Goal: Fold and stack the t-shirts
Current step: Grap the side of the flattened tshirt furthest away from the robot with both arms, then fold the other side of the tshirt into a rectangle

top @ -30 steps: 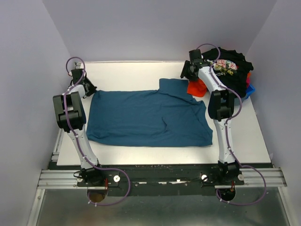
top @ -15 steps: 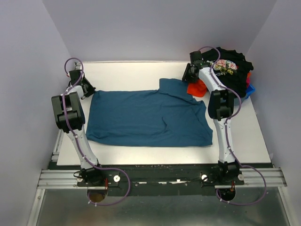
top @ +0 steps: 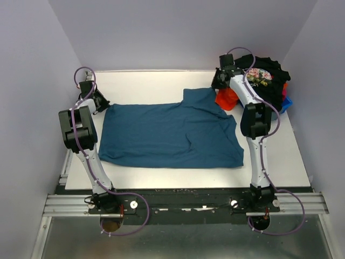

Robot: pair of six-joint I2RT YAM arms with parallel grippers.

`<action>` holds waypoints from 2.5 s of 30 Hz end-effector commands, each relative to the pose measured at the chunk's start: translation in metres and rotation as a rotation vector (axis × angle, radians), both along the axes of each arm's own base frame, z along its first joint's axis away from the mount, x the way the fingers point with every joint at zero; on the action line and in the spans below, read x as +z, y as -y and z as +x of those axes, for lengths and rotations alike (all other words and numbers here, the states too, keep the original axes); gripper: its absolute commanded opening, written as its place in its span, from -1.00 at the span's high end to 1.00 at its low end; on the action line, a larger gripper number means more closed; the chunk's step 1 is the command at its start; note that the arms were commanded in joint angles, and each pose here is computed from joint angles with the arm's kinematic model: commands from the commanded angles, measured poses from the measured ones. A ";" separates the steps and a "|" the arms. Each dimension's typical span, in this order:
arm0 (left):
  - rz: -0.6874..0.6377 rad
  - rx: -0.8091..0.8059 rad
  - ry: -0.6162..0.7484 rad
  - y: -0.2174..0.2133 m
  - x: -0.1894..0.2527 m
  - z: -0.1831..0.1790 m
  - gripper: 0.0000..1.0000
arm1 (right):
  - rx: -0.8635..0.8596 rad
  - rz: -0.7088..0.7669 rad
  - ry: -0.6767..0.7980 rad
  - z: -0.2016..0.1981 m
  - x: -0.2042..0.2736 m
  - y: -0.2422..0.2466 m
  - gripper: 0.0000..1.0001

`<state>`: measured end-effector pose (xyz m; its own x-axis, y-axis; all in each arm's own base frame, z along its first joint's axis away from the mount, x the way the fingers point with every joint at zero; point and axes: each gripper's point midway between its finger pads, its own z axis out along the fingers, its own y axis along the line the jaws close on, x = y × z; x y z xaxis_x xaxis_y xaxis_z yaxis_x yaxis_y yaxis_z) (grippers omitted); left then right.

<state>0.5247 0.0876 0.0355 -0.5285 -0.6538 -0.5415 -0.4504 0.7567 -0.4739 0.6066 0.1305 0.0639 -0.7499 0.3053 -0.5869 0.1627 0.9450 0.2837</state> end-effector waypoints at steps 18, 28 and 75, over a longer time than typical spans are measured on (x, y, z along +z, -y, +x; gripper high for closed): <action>0.060 0.024 0.109 -0.018 0.053 -0.001 1.00 | 0.118 0.014 0.187 -0.009 0.102 -0.005 0.99; 0.026 -0.014 0.153 -0.005 0.056 -0.006 1.00 | 0.150 0.061 0.132 -0.050 0.098 -0.009 0.99; 0.165 0.235 0.336 -0.023 0.094 -0.108 1.00 | 0.147 0.066 0.124 -0.216 0.136 0.019 0.99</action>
